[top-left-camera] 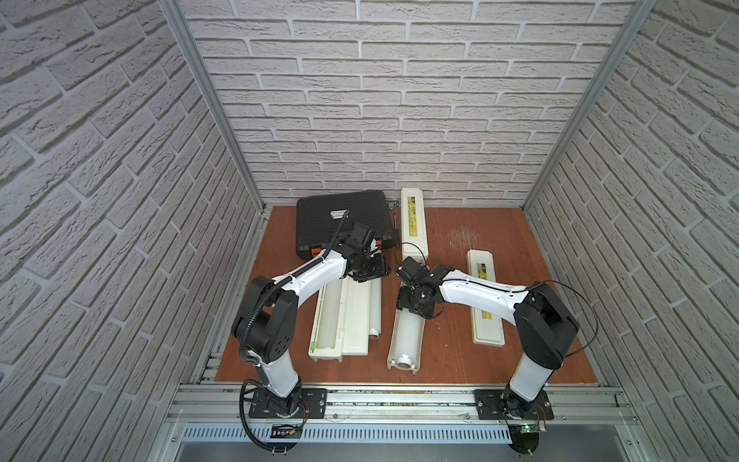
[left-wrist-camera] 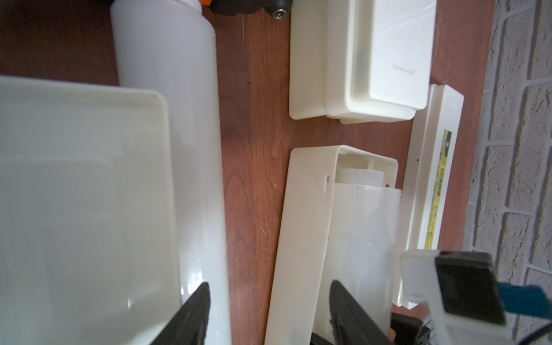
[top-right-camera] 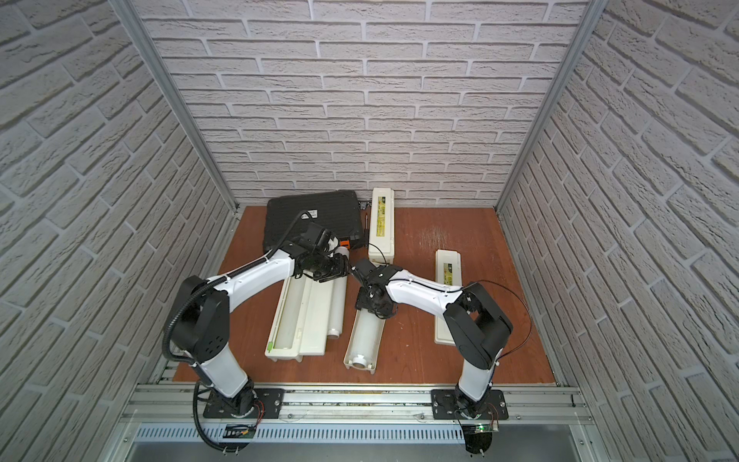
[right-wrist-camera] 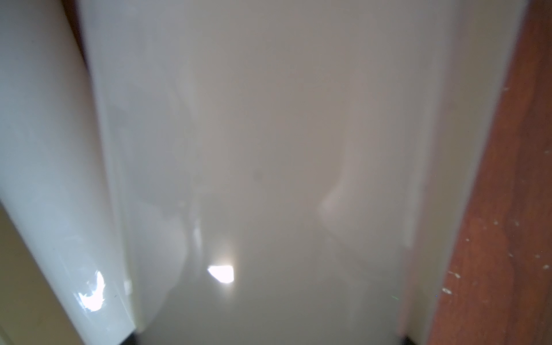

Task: Put plastic wrap rolls into dispensers
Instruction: Place the plastic wrap into the plastic wrap cutting box.

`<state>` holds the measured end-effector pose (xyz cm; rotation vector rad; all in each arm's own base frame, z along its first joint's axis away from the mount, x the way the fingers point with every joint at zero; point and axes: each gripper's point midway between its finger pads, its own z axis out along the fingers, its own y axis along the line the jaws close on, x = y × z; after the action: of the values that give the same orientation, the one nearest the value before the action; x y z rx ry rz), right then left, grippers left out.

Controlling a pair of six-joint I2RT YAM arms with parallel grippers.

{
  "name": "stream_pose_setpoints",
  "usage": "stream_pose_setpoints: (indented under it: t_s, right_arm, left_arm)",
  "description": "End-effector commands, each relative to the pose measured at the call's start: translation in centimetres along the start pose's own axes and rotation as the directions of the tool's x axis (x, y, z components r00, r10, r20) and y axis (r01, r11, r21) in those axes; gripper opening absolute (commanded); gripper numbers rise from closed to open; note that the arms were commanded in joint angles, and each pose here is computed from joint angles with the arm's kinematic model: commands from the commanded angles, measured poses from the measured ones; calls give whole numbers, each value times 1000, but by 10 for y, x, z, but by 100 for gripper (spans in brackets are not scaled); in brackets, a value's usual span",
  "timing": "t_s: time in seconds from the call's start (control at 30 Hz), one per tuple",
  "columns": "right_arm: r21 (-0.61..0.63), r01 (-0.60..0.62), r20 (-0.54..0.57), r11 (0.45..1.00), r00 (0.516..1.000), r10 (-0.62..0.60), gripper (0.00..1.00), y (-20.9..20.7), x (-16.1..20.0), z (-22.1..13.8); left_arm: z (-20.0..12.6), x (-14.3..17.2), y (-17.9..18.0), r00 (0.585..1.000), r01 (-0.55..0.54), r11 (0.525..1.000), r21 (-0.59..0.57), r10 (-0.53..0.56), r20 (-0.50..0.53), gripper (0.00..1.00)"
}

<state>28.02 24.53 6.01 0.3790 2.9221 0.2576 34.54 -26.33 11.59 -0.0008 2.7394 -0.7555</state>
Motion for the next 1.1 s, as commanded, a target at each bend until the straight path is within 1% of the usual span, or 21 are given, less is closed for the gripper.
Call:
stream_pose_setpoints:
  t_s: [0.0,0.2,0.47,0.63,0.77,0.93,1.07]
  right_arm:
    - [-88,33,108,996,994,-24,44,26,-28,-38]
    - [-83,21,114,996,993,-11,44,18,-25,-43]
    - [-80,-1,86,997,996,8,44,25,-26,-13]
    - [-16,13,74,1000,997,-12,45,14,-23,2]
    - [8,71,52,997,996,-72,45,14,-21,8]
    - [26,225,-57,974,973,-223,49,19,-13,21]
    - [15,277,-125,961,954,-273,50,13,-8,22]
  left_arm:
    - [-6,-3,-3,1000,-4,1000,11,4,29,64]
    - [-4,-3,-3,1000,-1,1000,14,0,28,64]
    - [-2,0,-3,1000,1,1000,17,-1,16,64]
    - [-3,2,-1,1000,7,1000,13,-7,19,64]
    - [-4,2,-1,1000,7,1000,15,-7,21,64]
    - [-2,1,-3,1000,7,1000,22,-8,17,64]
    - [-4,0,-3,1000,6,1000,22,-7,21,64]
